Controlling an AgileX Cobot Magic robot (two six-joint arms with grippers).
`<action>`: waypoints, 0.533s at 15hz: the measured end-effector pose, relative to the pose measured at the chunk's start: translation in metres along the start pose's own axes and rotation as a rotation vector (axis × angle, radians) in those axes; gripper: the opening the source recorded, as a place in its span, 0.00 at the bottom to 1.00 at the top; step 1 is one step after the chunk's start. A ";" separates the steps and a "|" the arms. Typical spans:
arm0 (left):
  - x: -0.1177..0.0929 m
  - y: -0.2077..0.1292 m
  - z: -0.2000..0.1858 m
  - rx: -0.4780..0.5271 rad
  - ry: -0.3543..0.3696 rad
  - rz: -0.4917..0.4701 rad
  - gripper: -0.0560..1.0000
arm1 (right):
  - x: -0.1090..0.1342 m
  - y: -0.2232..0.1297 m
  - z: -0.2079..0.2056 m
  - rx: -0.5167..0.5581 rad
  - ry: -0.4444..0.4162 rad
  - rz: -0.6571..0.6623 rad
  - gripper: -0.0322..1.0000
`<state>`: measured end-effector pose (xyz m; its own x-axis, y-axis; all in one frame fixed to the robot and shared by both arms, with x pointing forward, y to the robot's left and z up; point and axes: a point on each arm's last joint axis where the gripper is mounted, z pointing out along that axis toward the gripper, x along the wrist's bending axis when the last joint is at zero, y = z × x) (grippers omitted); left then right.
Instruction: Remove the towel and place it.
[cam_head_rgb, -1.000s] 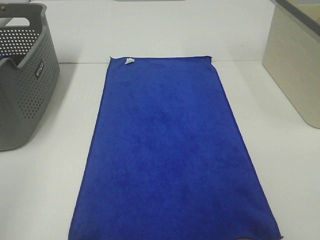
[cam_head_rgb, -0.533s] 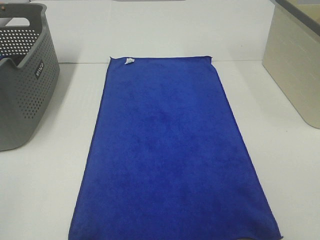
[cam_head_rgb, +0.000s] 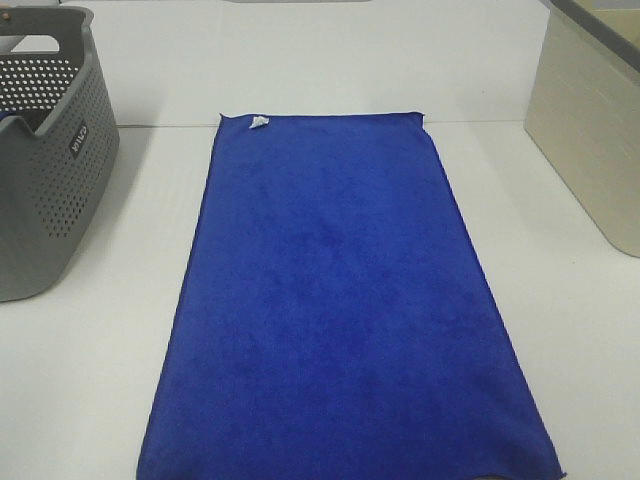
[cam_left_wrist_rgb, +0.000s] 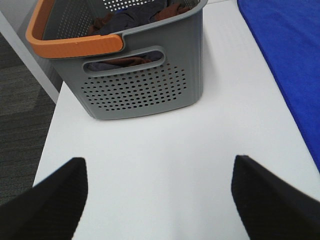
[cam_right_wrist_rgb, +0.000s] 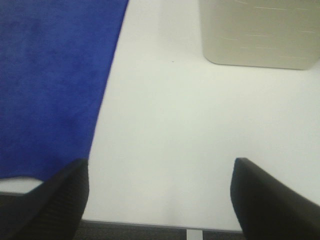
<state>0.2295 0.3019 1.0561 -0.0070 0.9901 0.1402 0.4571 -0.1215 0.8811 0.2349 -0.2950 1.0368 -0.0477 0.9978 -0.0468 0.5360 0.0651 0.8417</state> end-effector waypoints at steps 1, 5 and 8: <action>-0.001 0.000 0.000 -0.002 -0.006 0.007 0.76 | -0.003 0.000 0.001 0.000 -0.038 0.023 0.77; -0.001 0.000 0.000 -0.003 -0.012 0.008 0.76 | -0.005 -0.001 0.002 0.002 -0.056 0.048 0.77; -0.001 0.000 0.000 -0.003 -0.014 0.009 0.76 | -0.005 -0.001 0.002 0.002 -0.056 0.048 0.77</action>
<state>0.2297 0.3008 1.0562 0.0095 0.9898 0.1422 0.4543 -0.1310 0.8812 0.2361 -0.3001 1.0352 0.0250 0.9990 -0.0365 0.5385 0.0173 0.8424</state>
